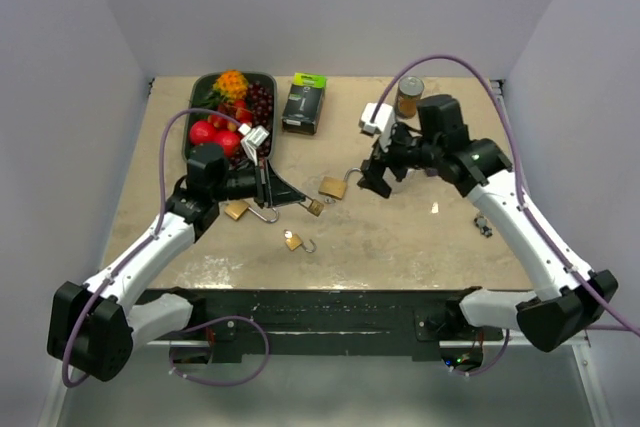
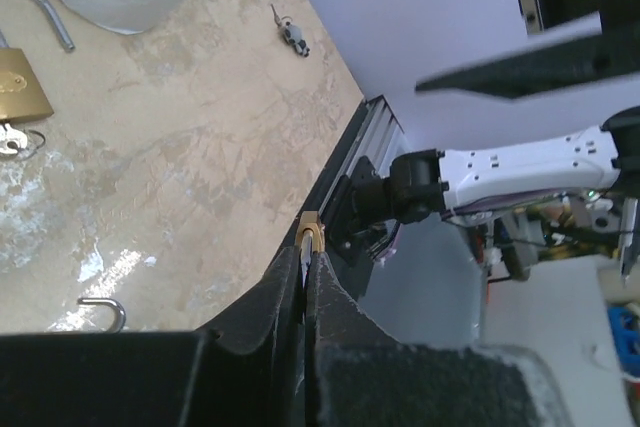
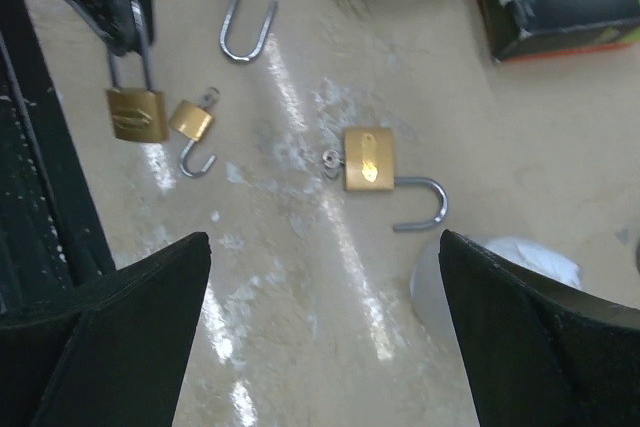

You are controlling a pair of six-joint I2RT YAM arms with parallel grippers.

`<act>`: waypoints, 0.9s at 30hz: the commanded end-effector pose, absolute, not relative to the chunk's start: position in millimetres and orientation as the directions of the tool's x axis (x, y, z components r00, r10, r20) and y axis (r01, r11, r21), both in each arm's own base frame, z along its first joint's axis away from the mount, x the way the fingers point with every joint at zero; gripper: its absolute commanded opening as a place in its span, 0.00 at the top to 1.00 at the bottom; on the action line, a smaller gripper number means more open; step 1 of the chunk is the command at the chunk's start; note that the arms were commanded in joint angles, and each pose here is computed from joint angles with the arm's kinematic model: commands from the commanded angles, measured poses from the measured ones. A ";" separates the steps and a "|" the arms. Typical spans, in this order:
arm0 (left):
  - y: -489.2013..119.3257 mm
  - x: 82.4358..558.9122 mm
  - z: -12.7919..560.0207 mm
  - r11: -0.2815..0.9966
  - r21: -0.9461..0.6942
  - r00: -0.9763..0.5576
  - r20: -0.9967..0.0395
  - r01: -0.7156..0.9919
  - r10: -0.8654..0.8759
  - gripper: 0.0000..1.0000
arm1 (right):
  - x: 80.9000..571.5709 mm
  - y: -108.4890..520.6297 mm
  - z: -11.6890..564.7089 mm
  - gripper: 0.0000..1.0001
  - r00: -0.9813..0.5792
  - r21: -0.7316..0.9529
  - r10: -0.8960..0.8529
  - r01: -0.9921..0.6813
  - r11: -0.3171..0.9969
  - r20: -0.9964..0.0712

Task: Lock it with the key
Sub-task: Place the lock at the center of the board.

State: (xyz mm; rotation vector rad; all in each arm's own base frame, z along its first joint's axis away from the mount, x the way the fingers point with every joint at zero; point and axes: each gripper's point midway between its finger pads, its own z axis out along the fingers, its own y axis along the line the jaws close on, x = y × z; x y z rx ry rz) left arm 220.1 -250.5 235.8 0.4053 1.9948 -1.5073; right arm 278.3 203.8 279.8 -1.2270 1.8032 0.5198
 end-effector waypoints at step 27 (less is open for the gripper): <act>-252.1 226.5 257.7 0.282 -0.905 -0.885 -0.390 0.318 -0.256 1.00 | 241.9 334.6 241.9 0.77 0.002 -0.194 -0.628 -0.952 0.237 -0.778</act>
